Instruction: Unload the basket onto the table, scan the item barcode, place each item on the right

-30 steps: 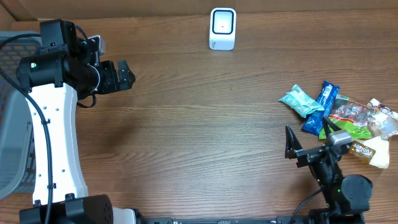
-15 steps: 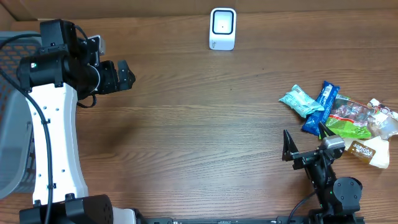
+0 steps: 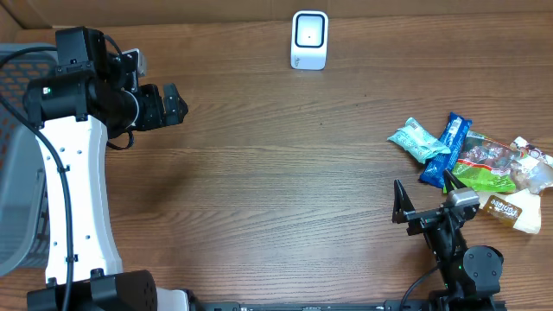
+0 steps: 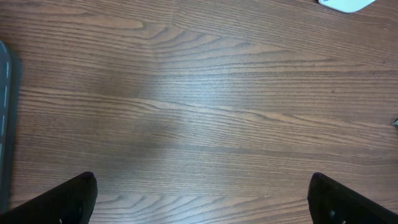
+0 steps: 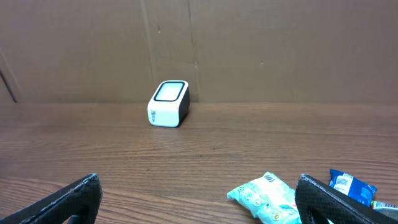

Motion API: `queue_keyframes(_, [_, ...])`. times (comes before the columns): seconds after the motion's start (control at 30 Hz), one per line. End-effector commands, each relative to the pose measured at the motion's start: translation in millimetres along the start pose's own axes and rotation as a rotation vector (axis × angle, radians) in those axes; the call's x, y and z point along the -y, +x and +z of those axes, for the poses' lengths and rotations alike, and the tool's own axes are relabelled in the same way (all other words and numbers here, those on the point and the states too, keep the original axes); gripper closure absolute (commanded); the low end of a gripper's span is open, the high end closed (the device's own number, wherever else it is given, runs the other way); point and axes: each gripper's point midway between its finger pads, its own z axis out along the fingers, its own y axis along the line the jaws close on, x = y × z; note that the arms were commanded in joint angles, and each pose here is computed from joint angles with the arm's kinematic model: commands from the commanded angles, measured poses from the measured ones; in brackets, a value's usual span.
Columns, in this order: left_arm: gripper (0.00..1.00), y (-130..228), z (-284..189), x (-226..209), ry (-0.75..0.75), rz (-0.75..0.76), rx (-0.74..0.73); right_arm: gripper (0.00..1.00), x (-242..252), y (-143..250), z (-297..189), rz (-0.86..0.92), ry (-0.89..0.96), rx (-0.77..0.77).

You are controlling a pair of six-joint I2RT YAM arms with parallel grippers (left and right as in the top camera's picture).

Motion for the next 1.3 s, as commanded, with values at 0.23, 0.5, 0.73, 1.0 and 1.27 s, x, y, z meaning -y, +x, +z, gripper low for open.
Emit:
queue_keyframes(0.23, [0.00, 1, 0, 3, 0.012, 0.024, -0.003, 0.00, 1, 1, 0, -0.001, 0.009, 0.008])
queue_keyframes(0.5, [0.00, 2, -9, 7, 0.012, 0.038, 0.021, 0.00, 1, 1, 0, -0.001, 0.009, 0.008])
queue_keyframes(0.73, [0.01, -5, -62, 31, 0.024, 0.118, 0.303, 0.00, 1, 1, 0, -0.001, 0.009, 0.008])
queue_keyframes(1.0, [0.00, 26, -82, 37, 0.071, 0.214, 0.766, 0.00, 1, 1, 0, -0.001, 0.009, 0.008])
queue_keyframes(1.27, [0.00, 85, -47, 17, 0.053, 0.234, 0.981, 0.00, 1, 1, 0, -0.001, 0.009, 0.008])
